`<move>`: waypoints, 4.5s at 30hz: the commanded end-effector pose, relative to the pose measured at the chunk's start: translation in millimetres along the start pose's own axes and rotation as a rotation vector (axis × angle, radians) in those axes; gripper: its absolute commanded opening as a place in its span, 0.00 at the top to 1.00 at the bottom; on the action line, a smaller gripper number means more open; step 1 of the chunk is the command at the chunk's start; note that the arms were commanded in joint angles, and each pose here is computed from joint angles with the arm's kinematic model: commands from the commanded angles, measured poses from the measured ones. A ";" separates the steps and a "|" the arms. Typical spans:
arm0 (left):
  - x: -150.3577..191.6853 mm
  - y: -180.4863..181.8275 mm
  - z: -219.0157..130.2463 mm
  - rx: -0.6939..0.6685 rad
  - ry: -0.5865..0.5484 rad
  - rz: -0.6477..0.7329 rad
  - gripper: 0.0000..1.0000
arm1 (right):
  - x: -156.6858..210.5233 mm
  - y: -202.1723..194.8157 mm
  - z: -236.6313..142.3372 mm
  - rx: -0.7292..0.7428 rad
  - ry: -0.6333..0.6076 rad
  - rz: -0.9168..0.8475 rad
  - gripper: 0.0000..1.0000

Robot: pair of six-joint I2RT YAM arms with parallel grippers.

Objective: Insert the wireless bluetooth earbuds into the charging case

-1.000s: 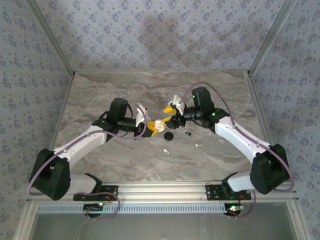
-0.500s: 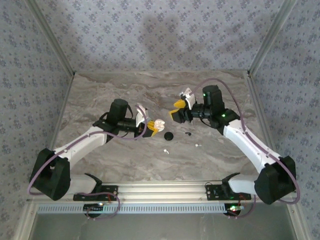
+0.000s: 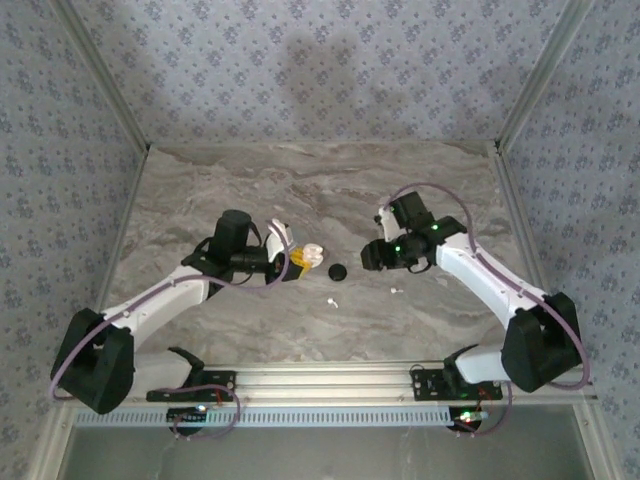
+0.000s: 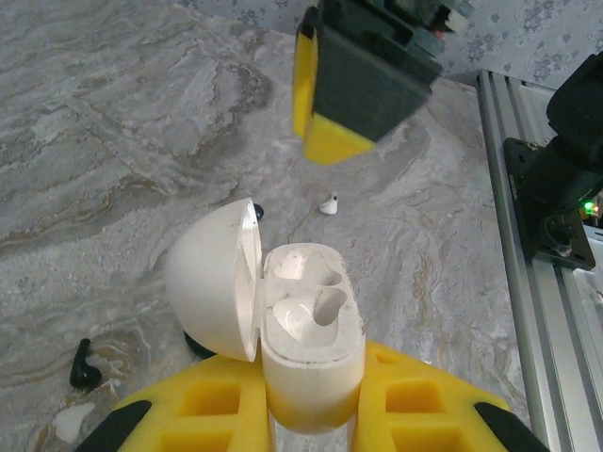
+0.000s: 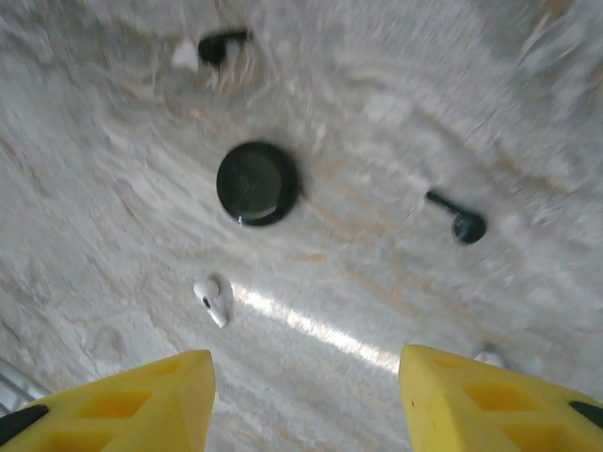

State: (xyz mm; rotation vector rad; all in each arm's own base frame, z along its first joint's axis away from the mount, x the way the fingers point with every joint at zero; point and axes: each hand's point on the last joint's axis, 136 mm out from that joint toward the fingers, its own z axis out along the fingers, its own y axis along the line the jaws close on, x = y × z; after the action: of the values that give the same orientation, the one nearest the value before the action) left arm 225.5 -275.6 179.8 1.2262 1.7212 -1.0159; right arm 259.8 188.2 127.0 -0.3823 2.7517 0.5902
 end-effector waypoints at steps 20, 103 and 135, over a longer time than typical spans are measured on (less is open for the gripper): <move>28.6 0.5 -29.2 -0.183 -0.064 -0.142 0.91 | 38.4 51.3 86.3 0.100 0.295 -0.389 0.51; 27.0 13.4 -19.2 -0.208 -0.016 -0.138 0.93 | 25.8 37.6 103.5 0.049 0.014 -0.148 0.73; 5.0 17.0 6.9 -0.094 -0.148 -0.143 0.93 | -20.1 9.3 28.9 -0.153 -0.349 0.001 0.73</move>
State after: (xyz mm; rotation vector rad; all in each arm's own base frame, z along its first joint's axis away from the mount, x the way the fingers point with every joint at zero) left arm 244.0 -268.4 154.6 0.9305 1.8183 -1.0182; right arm 284.0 211.4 101.6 -0.2266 2.4322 0.7464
